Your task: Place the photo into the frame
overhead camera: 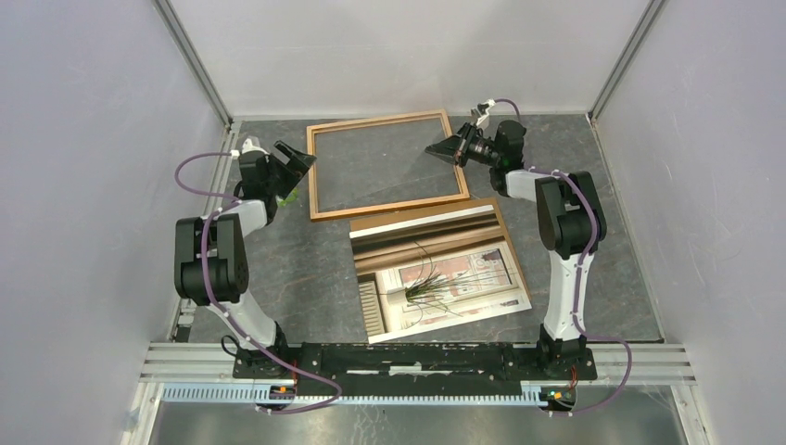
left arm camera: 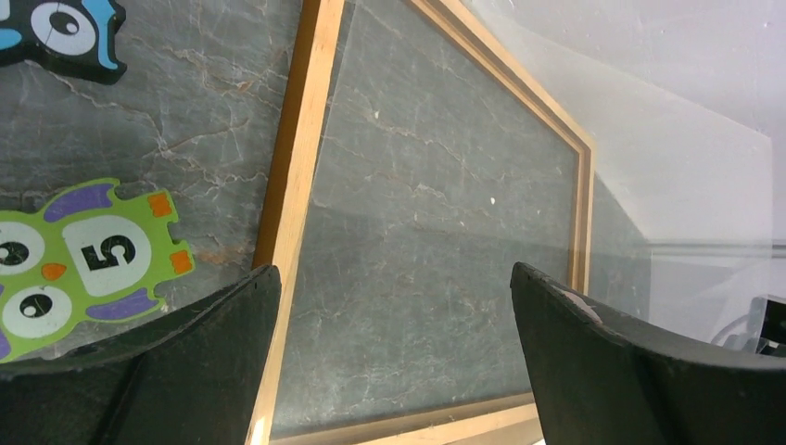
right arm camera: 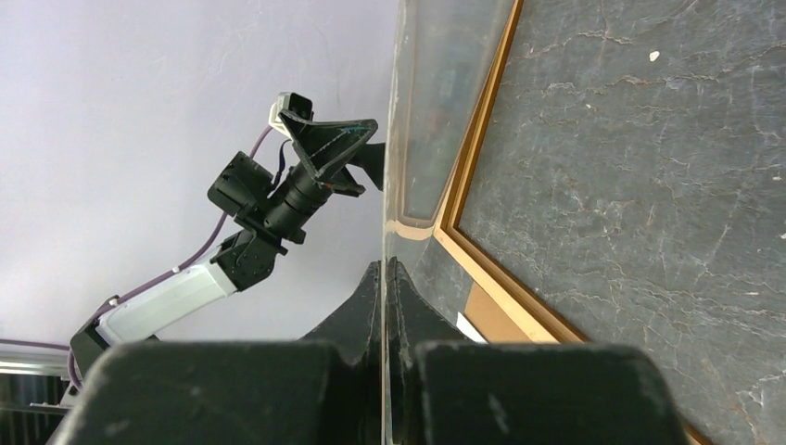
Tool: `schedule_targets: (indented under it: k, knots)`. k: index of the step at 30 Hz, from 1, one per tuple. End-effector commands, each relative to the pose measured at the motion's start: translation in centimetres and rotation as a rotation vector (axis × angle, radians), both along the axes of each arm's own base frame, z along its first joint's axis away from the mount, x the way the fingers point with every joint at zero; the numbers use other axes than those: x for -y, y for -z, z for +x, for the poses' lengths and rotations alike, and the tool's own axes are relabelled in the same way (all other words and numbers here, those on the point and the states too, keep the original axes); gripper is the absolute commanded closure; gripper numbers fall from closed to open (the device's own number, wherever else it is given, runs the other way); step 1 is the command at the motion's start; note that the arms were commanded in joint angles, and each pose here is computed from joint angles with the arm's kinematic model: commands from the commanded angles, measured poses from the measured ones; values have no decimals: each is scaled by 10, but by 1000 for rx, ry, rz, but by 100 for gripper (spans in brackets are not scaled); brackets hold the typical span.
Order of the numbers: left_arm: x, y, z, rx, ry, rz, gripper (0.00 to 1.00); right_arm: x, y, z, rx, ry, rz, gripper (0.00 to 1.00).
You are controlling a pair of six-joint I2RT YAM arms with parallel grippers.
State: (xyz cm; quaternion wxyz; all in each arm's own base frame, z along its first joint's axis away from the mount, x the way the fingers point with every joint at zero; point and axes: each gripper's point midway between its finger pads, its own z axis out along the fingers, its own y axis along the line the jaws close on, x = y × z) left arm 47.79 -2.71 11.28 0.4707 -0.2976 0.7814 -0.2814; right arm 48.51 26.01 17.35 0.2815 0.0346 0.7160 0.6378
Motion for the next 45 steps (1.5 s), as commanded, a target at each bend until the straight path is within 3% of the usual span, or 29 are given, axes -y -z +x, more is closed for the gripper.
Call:
schedule_targets:
  k: [1, 16, 45]
  knots:
    - [-1, -20, 18, 81, 15, 32, 0, 0, -4, -3, 72, -36, 23, 100]
    - [6, 13, 29, 1, 42, -21, 0, -2, -4, -8, 117, -114, 31, 100]
    - [8, 14, 28, 5, 44, -18, 0, 11, 23, 30, 70, -45, -31, 100]
